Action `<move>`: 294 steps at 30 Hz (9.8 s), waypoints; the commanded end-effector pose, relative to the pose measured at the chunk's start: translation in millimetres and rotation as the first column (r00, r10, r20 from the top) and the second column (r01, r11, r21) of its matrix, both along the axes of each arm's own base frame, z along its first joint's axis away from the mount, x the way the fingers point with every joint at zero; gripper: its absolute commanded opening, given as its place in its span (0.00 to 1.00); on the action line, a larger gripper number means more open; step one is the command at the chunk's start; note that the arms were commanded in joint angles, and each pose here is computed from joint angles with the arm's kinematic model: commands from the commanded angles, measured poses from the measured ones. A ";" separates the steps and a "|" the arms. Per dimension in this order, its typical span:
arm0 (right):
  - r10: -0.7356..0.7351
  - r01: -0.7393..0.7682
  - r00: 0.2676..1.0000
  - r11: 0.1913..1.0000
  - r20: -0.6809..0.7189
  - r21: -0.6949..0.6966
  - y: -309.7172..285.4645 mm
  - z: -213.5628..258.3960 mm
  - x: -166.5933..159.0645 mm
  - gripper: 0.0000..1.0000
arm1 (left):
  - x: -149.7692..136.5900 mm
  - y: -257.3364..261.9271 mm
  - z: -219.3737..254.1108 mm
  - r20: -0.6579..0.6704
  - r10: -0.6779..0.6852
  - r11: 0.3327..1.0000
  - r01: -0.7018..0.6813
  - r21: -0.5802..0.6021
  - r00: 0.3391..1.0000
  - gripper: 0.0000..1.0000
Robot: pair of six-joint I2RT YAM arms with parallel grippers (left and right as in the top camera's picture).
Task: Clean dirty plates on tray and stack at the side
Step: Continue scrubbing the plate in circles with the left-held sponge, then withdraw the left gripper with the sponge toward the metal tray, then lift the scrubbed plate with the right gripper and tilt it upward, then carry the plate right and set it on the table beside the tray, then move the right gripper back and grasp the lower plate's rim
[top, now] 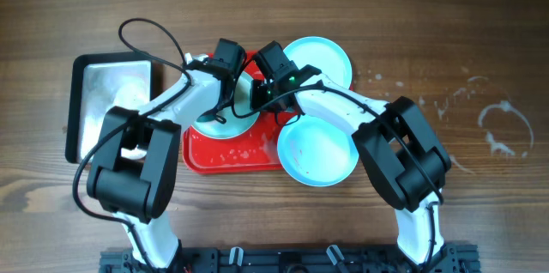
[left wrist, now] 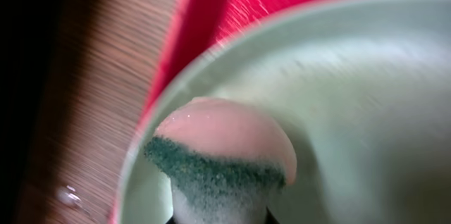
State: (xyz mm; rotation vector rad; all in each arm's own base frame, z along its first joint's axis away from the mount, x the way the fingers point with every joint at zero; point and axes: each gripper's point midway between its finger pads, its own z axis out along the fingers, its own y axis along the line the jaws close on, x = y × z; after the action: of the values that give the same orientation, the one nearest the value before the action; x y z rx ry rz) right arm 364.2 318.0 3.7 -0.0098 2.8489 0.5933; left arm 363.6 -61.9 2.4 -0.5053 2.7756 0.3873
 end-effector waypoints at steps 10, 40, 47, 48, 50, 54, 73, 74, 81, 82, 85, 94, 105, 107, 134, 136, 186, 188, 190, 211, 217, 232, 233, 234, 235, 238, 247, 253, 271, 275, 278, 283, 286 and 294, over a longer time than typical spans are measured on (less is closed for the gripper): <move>0.057 -0.057 0.997 0.998 -0.049 -0.013 3.9 -20.2 -16.3 0.04 | -53.2 -100.4 -22.8 -0.231 -0.245 0.815 0.071 -0.575 0.942 0.04; 0.063 -0.064 0.996 0.998 -0.062 -0.015 3.1 -21.0 -19.4 0.04 | -63.6 34.5 171.1 0.104 0.228 0.896 -0.166 -0.413 0.968 0.04; 0.062 -0.063 0.996 0.998 -0.066 -0.017 2.6 -21.4 -20.1 0.04 | -75.9 37.3 176.3 0.095 0.235 0.898 -0.178 -0.403 0.967 0.04; 0.063 -0.064 0.996 0.998 -0.065 -0.017 2.7 -21.3 -20.0 0.04 | -77.9 37.5 175.6 0.086 0.238 0.897 -0.185 -0.402 0.967 0.04; 0.062 -0.063 0.996 0.998 -0.065 -0.016 2.8 -21.3 -19.9 0.04 | -81.7 37.9 174.3 0.069 0.260 0.890 -0.211 -0.404 0.963 0.04; 0.066 -0.066 0.996 0.998 -0.068 -0.009 3.9 -20.6 -20.5 0.04 | -85.6 38.4 175.8 0.065 0.263 0.890 -0.216 -0.403 0.963 0.04; -0.001 0.220 0.853 0.907 0.522 -0.359 -85.8 165.7 19.9 0.04 | -73.6 38.1 199.8 0.191 0.306 0.871 -0.193 -0.453 0.933 0.04; 0.005 0.263 0.826 0.881 0.564 -0.393 -90.5 176.4 17.2 0.04 | -71.5 37.9 200.2 0.200 0.306 0.870 -0.189 -0.455 0.931 0.04; 0.183 0.490 0.610 0.677 0.771 -0.549 -84.8 233.3 -14.9 0.04 | -52.3 36.4 195.6 0.225 0.315 0.867 -0.183 -0.464 0.922 0.04; 0.203 0.518 0.580 0.655 0.789 -0.550 -82.3 240.0 -20.8 0.04 | -49.7 36.2 193.2 0.220 0.334 0.859 -0.200 -0.472 0.917 0.04; 0.257 0.570 0.520 0.606 0.815 -0.555 -75.4 250.0 -35.0 0.04 | -43.3 35.6 184.3 0.195 0.375 0.841 -0.244 -0.484 0.906 0.04; 0.372 0.527 0.544 0.546 0.753 -0.651 -72.9 211.4 -50.2 0.04 | -30.9 34.6 165.7 0.163 0.374 0.843 -0.262 -0.470 0.913 0.04; 0.393 0.394 0.623 0.589 0.676 -0.706 -61.8 171.8 -52.7 0.04 | -26.8 34.0 167.6 0.178 0.375 0.842 -0.253 -0.477 0.910 0.04; 0.401 0.383 0.631 0.584 0.664 -0.716 -60.2 165.3 -52.5 0.04 | -26.8 34.0 167.6 0.178 0.375 0.842 -0.253 -0.477 0.910 0.04; 0.592 0.446 0.565 0.367 0.575 -0.816 -44.8 172.4 -39.0 0.04 | -23.7 33.8 169.1 0.190 0.375 0.841 -0.247 -0.481 0.907 0.04; 0.613 0.343 0.591 0.396 0.523 -0.852 -39.8 153.8 -41.0 0.04 | -23.7 33.6 169.1 0.190 0.374 0.841 -0.246 -0.482 0.908 0.04; 0.056 0.143 0.826 0.941 0.560 -0.306 -108.3 216.1 -32.7 0.04 | -27.8 34.0 167.1 0.174 0.374 0.842 -0.255 -0.475 0.911 0.04; 0.059 0.081 0.880 0.959 0.472 -0.270 -111.9 201.8 -37.1 0.04 | -27.9 34.1 167.0 0.174 0.374 0.842 -0.255 -0.475 0.911 0.04; 0.041 0.044 0.915 0.979 0.401 -0.201 -115.7 194.8 -38.2 0.04 | -28.6 34.1 166.7 0.171 0.374 0.842 -0.256 -0.474 0.912 0.04; -0.620 0.663 0.739 0.739 0.264 -0.120 -403.5 166.3 -6.1 0.04 | -33.1 16.1 152.2 0.119 0.322 0.859 -0.237 -0.454 0.939 0.04; -0.836 0.861 0.508 0.499 0.208 -0.097 -475.7 123.4 -40.9 0.04 | -33.0 16.1 152.3 0.119 0.322 0.859 -0.237 -0.454 0.939 0.04; -0.921 0.923 0.369 0.349 0.121 -0.161 -524.0 38.9 -59.3 0.05 | -34.1 14.4 151.8 0.111 0.319 0.856 -0.236 -0.460 0.941 0.04; -0.922 0.922 0.370 0.350 0.114 -0.166 -523.6 35.5 -59.8 0.13 | -34.5 14.5 151.6 0.110 0.318 0.856 -0.236 -0.459 0.942 0.04; -0.922 0.921 0.371 0.351 0.109 -0.169 -523.4 33.2 -59.9 0.19 | -34.9 14.6 151.4 0.108 0.316 0.857 -0.235 -0.458 0.943 0.04; -0.922 0.920 0.373 0.352 0.105 -0.171 -523.3 31.1 -60.0 0.31 | -35.1 14.6 151.4 0.108 0.316 0.858 -0.235 -0.457 0.943 0.04; -0.903 0.906 0.415 0.401 0.108 -0.135 -518.8 36.0 -51.6 0.51 | -34.8 14.6 151.5 0.109 0.316 0.857 -0.235 -0.458 0.942 0.04; -0.685 0.686 0.719 0.727 0.113 0.039 -432.0 118.7 -9.6 0.59 | -34.1 14.5 151.8 0.112 0.316 0.857 -0.233 -0.459 0.942 0.04; -0.435 0.439 0.897 0.898 -0.073 0.040 -318.7 107.8 -37.2 0.53 | -35.5 14.7 151.2 0.106 0.316 0.858 -0.236 -0.457 0.943 0.04; -0.201 0.189 0.890 0.980 -0.410 -0.069 -224.1 25.4 -155.9 0.34 | -41.4 16.3 148.9 0.088 0.292 0.871 -0.227 -0.436 0.952 0.04; -0.188 0.170 0.889 0.982 -0.418 -0.080 -220.2 17.3 -164.5 0.33 | -41.5 16.3 148.9 0.087 0.292 0.871 -0.227 -0.436 0.952 0.04; -0.191 0.175 0.894 0.982 -0.406 -0.076 -217.4 16.9 -161.2 0.26 | -41.5 16.3 148.9 0.087 0.292 0.871 -0.227 -0.436 0.952 0.04; -0.163 0.153 0.909 0.987 -0.383 -0.058 -202.0 17.3 -157.6 0.21 | -41.4 16.2 148.9 0.087 0.293 0.870 -0.227 -0.437 0.952 0.04; -0.133 0.119 0.917 0.991 -0.376 -0.060 -189.0 17.0 -161.2 0.19 | -41.3 16.2 149.0 0.088 0.293 0.870 -0.227 -0.437 0.952 0.04; -0.072 0.056 0.937 0.997 -0.341 -0.059 -179.3 22.4 -159.6 0.04 | -41.2 16.2 149.0 0.088 0.293 0.870 -0.227 -0.437 0.952 0.04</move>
State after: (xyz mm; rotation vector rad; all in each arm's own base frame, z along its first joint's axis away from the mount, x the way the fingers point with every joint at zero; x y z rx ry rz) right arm 198.6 137.4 20.7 0.2271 3.2102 0.5604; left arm 319.9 -45.5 151.7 -1.0002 2.6356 -0.2221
